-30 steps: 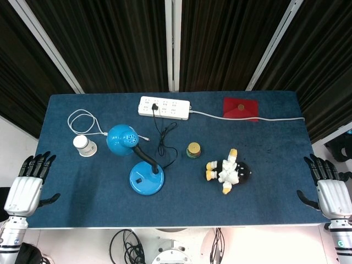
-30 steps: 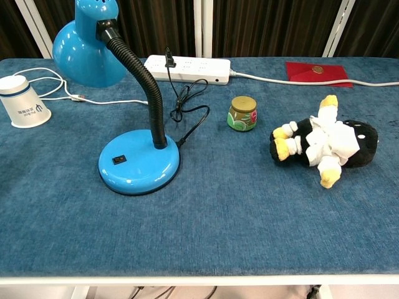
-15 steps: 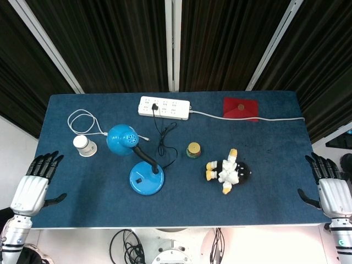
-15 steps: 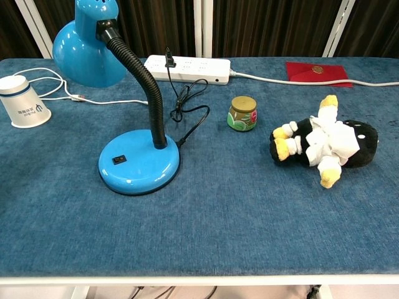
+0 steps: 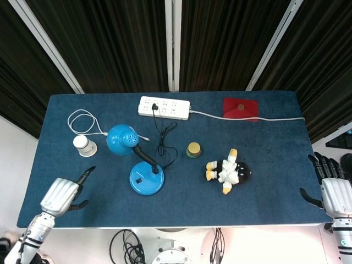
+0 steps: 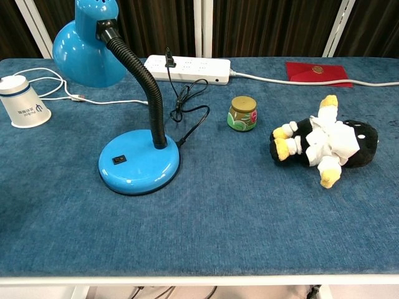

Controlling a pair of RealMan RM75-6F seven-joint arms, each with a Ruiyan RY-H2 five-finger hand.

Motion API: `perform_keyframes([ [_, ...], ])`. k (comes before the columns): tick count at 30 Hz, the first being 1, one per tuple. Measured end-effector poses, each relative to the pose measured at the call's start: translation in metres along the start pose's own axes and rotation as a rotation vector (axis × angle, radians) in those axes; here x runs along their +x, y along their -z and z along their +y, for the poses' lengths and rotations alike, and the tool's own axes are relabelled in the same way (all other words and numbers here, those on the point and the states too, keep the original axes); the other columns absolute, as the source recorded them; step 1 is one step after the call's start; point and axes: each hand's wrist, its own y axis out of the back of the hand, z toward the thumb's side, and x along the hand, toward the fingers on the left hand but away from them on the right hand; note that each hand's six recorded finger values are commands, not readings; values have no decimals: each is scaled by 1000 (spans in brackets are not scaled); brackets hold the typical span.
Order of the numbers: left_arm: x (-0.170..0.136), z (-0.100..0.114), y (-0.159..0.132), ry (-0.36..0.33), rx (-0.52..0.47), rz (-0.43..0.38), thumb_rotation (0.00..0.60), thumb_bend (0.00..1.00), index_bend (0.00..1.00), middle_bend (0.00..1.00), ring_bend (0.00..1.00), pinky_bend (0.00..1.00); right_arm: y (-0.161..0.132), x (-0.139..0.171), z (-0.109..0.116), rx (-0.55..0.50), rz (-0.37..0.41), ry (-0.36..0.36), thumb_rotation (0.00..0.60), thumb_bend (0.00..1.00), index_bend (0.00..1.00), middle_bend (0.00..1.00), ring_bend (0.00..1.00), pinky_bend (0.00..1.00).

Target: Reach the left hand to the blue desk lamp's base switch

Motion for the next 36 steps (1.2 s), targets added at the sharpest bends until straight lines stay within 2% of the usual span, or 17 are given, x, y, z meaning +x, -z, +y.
perform_keyframes([
  [7,27,-19,-42,65,2,-127,600,245,34,833,810,839,2,-2,-1,-8,-6,-5,600,198,0,0,0,0],
  [16,50,-45,-75,195,11,-212,600,243,34,840,815,839,5,-2,-1,-14,-10,-9,600,198,0,0,0,0],
  [23,59,-63,-84,268,24,-221,600,251,34,838,813,837,6,-2,-2,-17,-13,-13,600,199,0,0,0,0],
  [36,67,-71,-76,286,36,-183,600,256,34,838,813,837,6,-2,-3,-16,-17,-21,600,198,0,0,0,0],
])
